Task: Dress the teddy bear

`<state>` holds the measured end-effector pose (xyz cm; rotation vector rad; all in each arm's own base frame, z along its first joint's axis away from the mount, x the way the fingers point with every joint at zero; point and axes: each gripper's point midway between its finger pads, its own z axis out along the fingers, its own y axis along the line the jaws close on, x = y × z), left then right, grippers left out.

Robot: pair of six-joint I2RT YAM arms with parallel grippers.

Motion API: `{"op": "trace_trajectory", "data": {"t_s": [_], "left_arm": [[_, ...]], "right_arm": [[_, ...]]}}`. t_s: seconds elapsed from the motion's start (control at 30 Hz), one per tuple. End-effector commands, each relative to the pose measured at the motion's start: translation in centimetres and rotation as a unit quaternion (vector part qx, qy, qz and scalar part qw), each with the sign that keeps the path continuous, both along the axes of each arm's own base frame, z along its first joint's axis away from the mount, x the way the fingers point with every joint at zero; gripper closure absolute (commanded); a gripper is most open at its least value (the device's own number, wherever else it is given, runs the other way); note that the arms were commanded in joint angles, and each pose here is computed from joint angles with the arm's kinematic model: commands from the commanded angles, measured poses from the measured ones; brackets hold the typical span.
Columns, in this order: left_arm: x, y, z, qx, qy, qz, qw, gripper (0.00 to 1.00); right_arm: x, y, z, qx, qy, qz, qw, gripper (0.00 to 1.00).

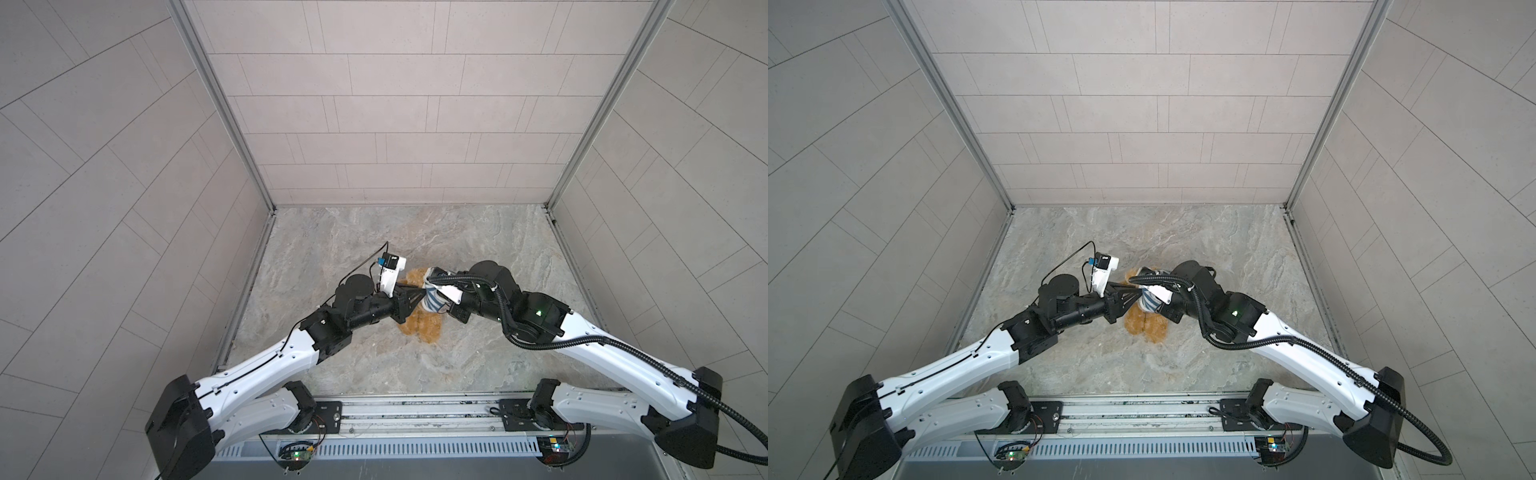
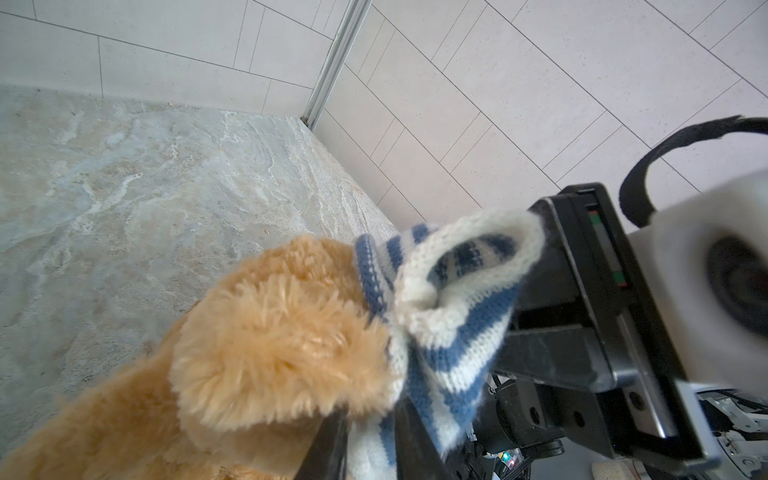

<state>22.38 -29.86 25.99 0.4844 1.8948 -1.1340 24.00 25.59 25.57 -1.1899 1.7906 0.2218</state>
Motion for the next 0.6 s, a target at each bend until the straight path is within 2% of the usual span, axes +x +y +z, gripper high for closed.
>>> {"op": "trace_trajectory", "data": {"t_s": [0.0, 0.17, 0.33, 0.57], "left_arm": [[0.0, 0.0, 2.0, -0.007, -0.030, 0.001, 1.000, 0.76], [0.1, -0.2, 1.8, 0.000, -0.026, 0.000, 1.000, 0.83], [0.0, -0.2, 2.2, 0.001, -0.026, -0.003, 1.000, 0.97], [0.1, 1.2, 1.8, 0.005, -0.013, 0.016, 1.000, 1.00]], "right_arm": [[-0.1, 0.6, 0.8, 0.003, -0.009, 0.011, 1.000, 1.00], [-0.2, 1.0, 1.1, 0.004, -0.011, 0.013, 1.000, 1.00], [-0.2, 0.9, 1.4, 0.006, -0.014, 0.008, 1.000, 1.00], [0.0, -0.1, 1.6, 0.001, -0.025, -0.012, 1.000, 1.00]]}}
